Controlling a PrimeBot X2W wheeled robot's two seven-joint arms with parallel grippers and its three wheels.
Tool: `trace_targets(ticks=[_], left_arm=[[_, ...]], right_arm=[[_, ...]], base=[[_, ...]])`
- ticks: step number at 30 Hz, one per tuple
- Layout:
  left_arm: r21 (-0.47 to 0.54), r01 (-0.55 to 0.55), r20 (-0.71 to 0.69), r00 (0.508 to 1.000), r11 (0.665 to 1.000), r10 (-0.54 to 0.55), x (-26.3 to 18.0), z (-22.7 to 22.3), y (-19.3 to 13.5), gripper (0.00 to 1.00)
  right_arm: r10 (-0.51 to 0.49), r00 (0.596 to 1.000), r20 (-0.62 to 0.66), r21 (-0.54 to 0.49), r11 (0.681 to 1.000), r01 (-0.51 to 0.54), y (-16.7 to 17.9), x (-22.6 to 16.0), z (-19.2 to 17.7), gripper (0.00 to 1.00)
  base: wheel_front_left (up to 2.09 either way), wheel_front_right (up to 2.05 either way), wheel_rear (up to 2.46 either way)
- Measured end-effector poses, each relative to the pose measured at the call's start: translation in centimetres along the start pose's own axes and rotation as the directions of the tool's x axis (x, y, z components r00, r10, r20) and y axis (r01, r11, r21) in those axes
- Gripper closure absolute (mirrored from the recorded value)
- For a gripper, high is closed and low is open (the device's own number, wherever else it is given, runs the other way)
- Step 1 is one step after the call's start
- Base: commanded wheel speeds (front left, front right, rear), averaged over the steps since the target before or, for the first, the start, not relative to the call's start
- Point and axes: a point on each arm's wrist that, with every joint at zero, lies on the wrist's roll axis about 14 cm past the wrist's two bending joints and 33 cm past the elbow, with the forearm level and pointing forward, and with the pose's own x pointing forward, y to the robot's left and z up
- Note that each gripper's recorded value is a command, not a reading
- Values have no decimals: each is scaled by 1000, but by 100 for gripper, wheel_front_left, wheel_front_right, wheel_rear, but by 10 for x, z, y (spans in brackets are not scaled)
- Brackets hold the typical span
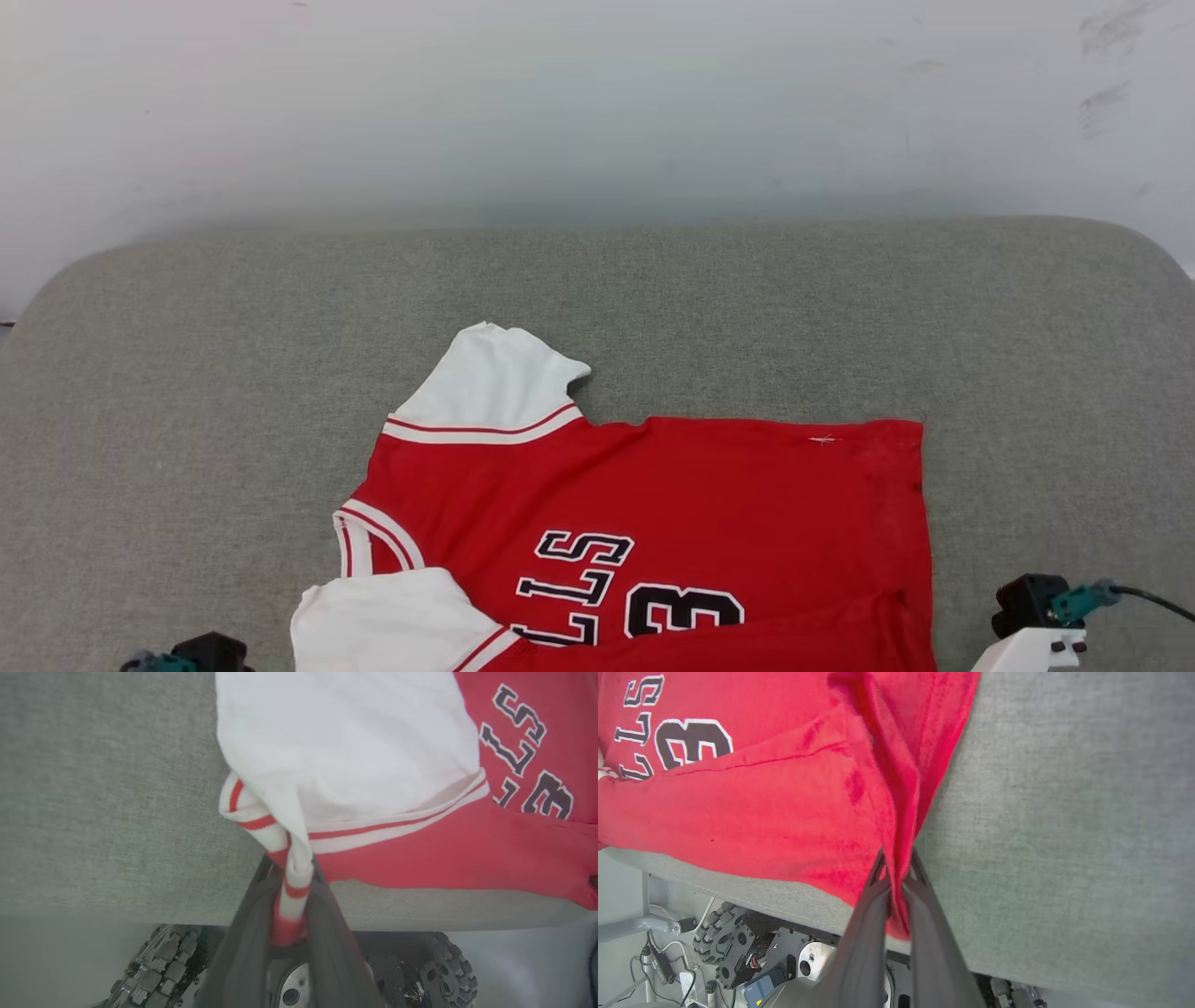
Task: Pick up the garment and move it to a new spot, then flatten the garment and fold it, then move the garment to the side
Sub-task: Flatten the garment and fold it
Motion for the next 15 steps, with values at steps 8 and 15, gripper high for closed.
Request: trace_targets(ticks=[8, 15], left_arm=[[7, 24, 50, 998, 1000, -24, 11, 11, -4, 0], [126, 17, 227, 973, 992, -45, 4, 63, -15, 0]], right_arm=[[-15, 980, 200, 58, 998, 3, -1, -2, 23, 0], [-39, 877, 479, -10, 999, 50, 1, -25, 80, 0]], base=[[0, 0, 0], [0, 0, 0]])
